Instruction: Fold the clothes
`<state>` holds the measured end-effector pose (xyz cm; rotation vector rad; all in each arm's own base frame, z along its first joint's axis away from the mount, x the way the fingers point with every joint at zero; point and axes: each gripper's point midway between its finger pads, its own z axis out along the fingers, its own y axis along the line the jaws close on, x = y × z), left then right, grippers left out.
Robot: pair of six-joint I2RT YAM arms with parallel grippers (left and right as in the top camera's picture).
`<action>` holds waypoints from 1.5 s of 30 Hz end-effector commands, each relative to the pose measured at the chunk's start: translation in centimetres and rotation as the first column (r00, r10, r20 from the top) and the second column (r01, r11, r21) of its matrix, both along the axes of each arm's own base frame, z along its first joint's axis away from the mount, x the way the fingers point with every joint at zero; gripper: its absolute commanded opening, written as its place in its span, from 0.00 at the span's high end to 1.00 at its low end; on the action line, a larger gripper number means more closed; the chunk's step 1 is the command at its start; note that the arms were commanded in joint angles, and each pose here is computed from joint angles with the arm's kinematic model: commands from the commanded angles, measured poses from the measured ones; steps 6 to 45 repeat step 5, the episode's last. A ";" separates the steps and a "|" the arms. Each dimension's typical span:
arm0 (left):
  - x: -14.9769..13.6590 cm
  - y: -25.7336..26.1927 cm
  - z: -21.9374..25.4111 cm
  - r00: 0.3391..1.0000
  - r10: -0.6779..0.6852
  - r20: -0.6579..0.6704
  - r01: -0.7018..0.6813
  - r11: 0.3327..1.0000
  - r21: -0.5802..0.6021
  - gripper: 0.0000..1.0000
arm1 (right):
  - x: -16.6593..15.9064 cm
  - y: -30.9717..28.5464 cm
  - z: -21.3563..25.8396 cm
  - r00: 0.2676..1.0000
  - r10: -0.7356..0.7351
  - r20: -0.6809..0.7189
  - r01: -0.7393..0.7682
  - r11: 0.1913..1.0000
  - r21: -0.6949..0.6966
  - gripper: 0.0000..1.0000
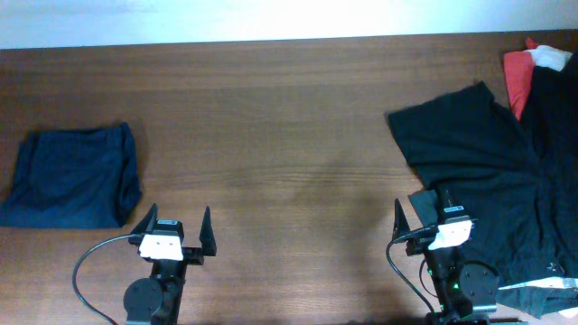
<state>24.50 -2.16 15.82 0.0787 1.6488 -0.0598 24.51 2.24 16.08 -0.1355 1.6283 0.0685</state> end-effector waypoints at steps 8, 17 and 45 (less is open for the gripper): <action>0.0 -0.1 -0.2 1.000 -0.011 0.001 0.011 1.000 0.018 0.01 | 0.0 0.1 -0.2 1.000 0.005 -0.004 -0.005 1.000 -0.002 0.01; 0.0 -0.1 -0.2 1.000 -0.011 0.001 0.011 1.000 0.018 0.01 | 0.0 0.1 -0.2 1.000 0.005 -0.004 -0.005 1.000 -0.002 0.01; 0.0 -0.1 -0.2 1.000 -0.011 0.001 0.011 1.000 0.018 0.01 | 0.0 0.1 -0.2 1.000 0.005 -0.004 -0.005 1.000 -0.002 0.01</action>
